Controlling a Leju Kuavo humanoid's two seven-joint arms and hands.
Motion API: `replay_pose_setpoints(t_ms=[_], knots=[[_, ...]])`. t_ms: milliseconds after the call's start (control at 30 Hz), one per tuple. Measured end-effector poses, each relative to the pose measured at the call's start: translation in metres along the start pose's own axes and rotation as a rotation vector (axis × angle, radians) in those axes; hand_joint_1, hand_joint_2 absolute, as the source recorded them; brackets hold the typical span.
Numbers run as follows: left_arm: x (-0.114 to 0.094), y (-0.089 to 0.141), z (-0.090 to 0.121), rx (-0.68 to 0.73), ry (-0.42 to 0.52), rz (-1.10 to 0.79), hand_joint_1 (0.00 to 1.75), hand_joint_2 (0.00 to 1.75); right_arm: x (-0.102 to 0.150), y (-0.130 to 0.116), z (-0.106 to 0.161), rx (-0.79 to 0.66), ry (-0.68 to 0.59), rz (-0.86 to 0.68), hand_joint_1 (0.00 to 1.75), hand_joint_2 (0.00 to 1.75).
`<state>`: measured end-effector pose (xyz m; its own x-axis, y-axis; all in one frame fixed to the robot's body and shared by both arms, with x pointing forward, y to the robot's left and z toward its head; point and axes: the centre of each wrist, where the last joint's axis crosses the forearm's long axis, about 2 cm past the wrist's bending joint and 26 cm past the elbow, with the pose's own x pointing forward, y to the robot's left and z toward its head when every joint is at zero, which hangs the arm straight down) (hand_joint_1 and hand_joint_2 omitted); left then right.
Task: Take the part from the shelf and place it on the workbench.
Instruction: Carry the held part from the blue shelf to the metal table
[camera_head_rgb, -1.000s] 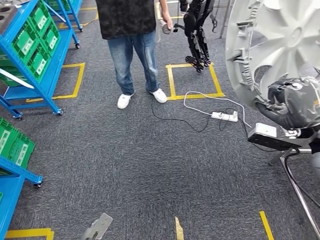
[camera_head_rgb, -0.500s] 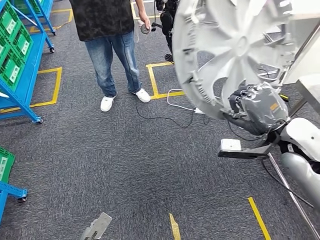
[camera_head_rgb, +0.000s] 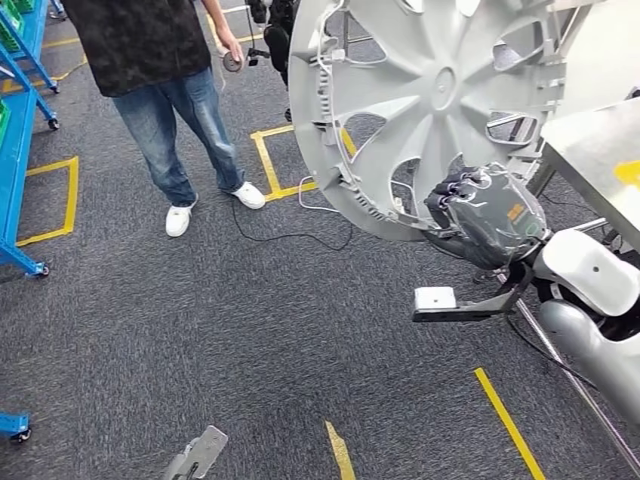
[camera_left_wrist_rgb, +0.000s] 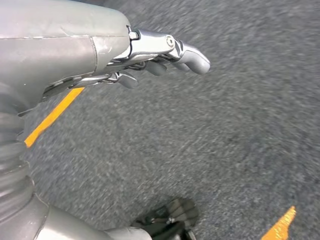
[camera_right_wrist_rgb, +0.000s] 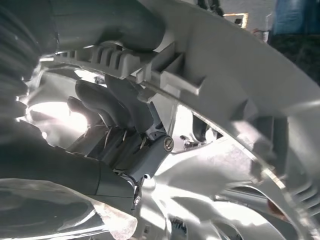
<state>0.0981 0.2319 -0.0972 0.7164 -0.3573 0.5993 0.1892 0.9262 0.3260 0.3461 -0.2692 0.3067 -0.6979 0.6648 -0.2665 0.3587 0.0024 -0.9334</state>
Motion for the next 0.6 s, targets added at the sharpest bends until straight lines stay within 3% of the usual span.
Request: replay_pose_setpoints(t_ms=[367, 600], knots=[[0.007, 0.001, -0.004, -0.029, -0.009, -0.035, 0.00, 1.75, 0.031, -0.013, -0.070, 0.023, -0.091, -0.021, 1.75, 1.75], [0.011, 0.000, -0.005, -0.038, -0.015, -0.052, 0.00, 1.75, 0.052, -0.006, -0.088, 0.028, -0.121, -0.040, 1.75, 1.75]])
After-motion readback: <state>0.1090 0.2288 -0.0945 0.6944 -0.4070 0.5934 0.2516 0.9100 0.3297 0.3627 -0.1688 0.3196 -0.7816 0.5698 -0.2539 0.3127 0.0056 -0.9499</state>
